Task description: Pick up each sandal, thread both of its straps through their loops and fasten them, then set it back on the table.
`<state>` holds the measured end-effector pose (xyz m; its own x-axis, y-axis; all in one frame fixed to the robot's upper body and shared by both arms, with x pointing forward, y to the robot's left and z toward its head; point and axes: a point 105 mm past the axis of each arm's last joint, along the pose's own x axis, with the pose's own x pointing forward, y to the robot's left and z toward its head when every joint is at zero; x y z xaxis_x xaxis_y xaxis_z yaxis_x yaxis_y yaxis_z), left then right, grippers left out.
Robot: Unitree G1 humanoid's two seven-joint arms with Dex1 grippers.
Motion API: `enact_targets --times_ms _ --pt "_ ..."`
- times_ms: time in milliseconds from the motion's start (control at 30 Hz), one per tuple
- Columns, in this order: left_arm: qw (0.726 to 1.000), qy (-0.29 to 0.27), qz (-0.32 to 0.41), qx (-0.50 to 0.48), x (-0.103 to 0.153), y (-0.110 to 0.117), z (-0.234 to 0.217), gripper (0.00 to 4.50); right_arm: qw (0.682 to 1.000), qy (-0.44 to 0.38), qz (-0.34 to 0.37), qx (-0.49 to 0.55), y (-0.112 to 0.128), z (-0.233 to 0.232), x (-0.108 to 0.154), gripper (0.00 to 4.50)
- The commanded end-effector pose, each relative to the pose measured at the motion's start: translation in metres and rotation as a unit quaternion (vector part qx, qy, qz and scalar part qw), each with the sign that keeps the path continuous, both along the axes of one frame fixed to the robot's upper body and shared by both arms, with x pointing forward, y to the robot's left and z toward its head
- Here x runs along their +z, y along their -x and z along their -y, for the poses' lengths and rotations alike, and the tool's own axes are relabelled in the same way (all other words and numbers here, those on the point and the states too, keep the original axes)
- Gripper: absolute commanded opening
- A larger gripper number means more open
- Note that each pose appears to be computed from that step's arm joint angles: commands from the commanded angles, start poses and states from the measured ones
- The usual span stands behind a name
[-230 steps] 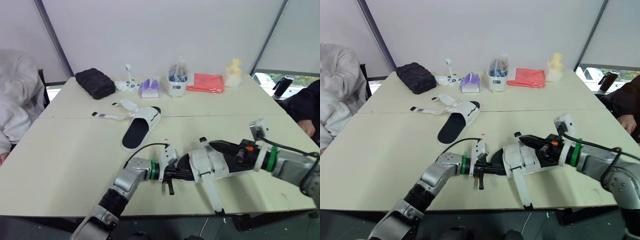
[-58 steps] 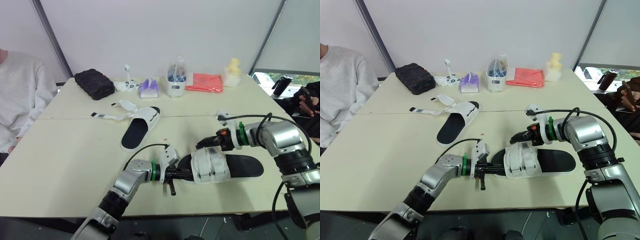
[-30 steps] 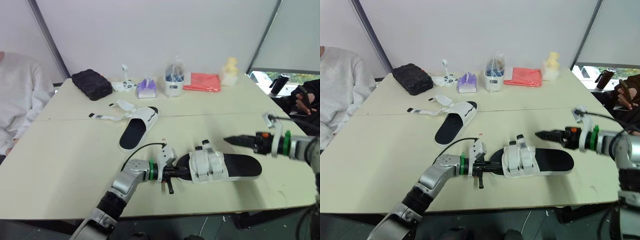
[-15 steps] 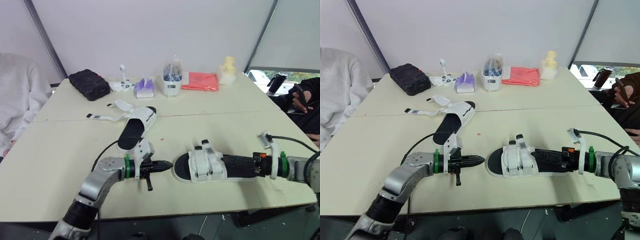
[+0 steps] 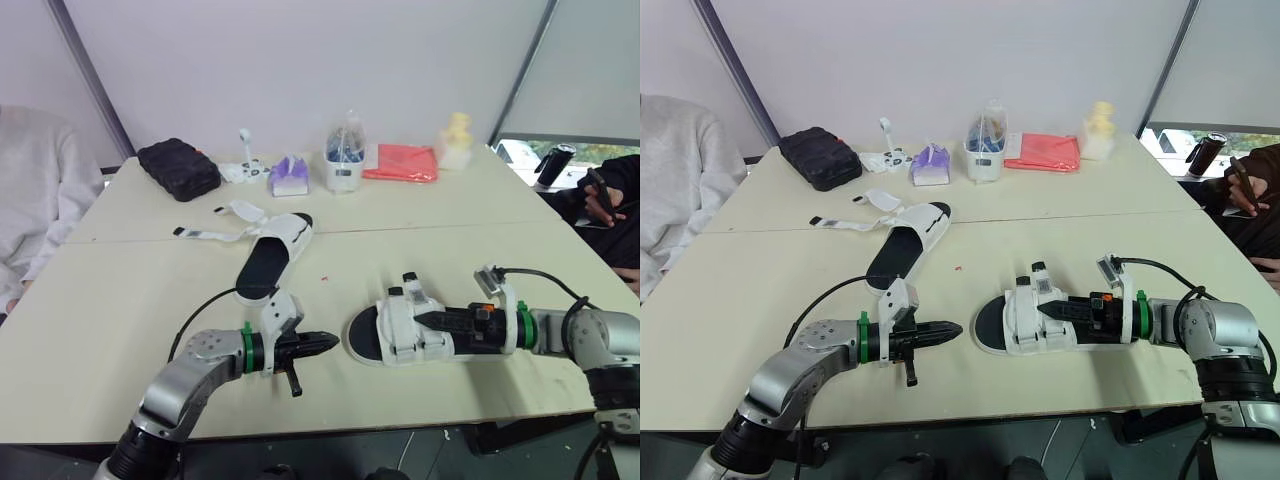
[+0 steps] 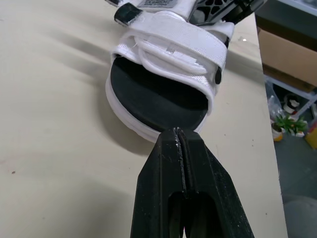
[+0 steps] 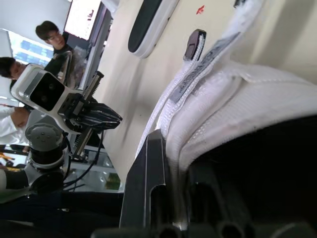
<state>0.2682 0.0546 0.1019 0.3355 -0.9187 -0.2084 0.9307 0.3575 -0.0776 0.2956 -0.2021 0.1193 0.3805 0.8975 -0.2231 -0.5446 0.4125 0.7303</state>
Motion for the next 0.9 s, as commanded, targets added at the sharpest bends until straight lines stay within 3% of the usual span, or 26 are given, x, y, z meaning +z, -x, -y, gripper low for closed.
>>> enact_targets --times_ms 33,133,267,433,633,800,900 --pt "1.0 0.005 0.021 0.005 0.009 0.001 0.0 0.0 0.987 -0.085 0.082 -0.112 -0.036 0.017 0.051 0.02" --pt "0.999 0.004 0.031 0.022 0.01 -0.003 -0.002 0.0 0.941 -0.145 0.134 -0.276 -0.077 0.041 0.088 0.02" --pt "0.998 0.011 0.043 0.038 0.015 -0.009 -0.001 0.0 0.861 -0.192 0.124 -0.455 -0.115 0.059 0.103 0.02" --pt "0.997 0.012 0.058 0.051 0.018 -0.017 0.002 0.0 0.733 -0.222 0.035 -0.641 -0.144 0.074 0.076 0.02" --pt "0.996 0.012 0.063 0.054 0.016 -0.019 0.005 0.0 0.692 -0.214 -0.001 -0.689 -0.154 0.066 0.057 0.02" --pt "0.996 0.018 0.061 0.055 0.015 -0.015 0.009 0.0 0.696 -0.162 -0.004 -0.7 -0.149 0.066 0.039 2.22" --pt "0.995 0.022 0.069 0.067 0.018 -0.018 0.008 0.0 0.712 -0.145 0.024 -0.687 -0.145 0.064 0.046 3.7"
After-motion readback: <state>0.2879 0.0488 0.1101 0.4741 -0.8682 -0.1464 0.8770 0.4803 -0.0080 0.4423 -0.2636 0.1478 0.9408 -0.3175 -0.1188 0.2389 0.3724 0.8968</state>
